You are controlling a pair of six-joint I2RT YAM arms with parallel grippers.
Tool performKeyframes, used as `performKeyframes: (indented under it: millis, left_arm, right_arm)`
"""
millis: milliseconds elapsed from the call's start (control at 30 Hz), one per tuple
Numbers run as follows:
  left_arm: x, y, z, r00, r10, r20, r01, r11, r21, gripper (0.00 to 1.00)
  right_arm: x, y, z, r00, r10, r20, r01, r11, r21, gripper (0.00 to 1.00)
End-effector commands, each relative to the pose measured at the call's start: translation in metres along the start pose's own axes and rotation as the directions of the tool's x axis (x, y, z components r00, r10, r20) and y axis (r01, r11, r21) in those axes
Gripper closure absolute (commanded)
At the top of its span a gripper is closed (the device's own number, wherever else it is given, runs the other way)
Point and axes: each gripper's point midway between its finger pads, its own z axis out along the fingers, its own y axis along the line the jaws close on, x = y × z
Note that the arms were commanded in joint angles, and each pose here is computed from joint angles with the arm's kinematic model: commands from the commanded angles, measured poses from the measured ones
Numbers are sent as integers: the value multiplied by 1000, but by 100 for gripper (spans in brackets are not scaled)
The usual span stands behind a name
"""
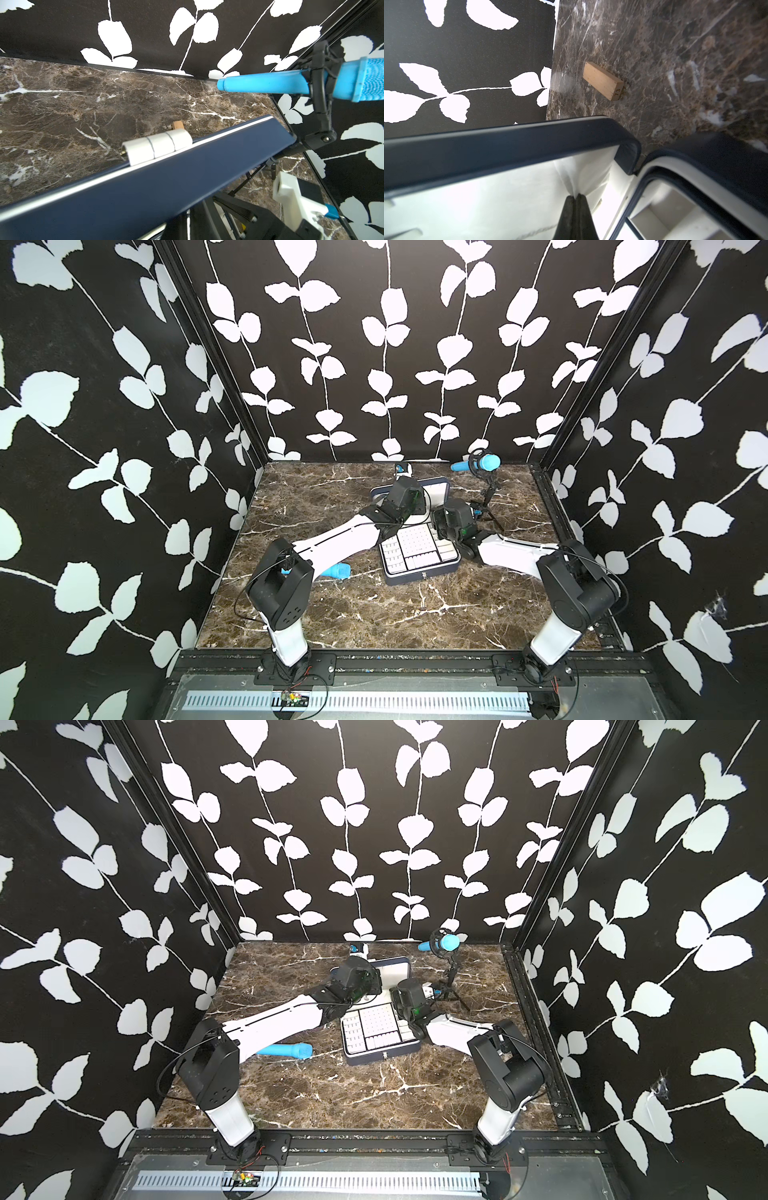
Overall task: Put jewelry chain into jewelry box
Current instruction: Adjust the necklace in the storage slot.
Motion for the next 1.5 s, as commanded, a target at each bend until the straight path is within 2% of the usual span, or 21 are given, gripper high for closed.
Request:
performKeyframes:
  millis: [0,967,1133,1467]
  left_arm:
    - [-26,0,-15,997,-14,72,13,1000,10,100]
    - [-59,-6,-20,990,-33,139,27,999,47,100]
    - [-46,1,-14,993,-25,112,22,999,26,100]
    - [4,19,5,1000,-7,4,8,1000,-14,100]
  right_arm:
    - [16,6,3,998,-11,-61,10,1000,-13,100]
    - [17,6,4,998,-12,-62,11,1000,-13,100]
    - [17,6,4,998,-14,-62,13,1000,-13,100]
    - [17,10,4,998,-12,-64,11,1000,-19,100]
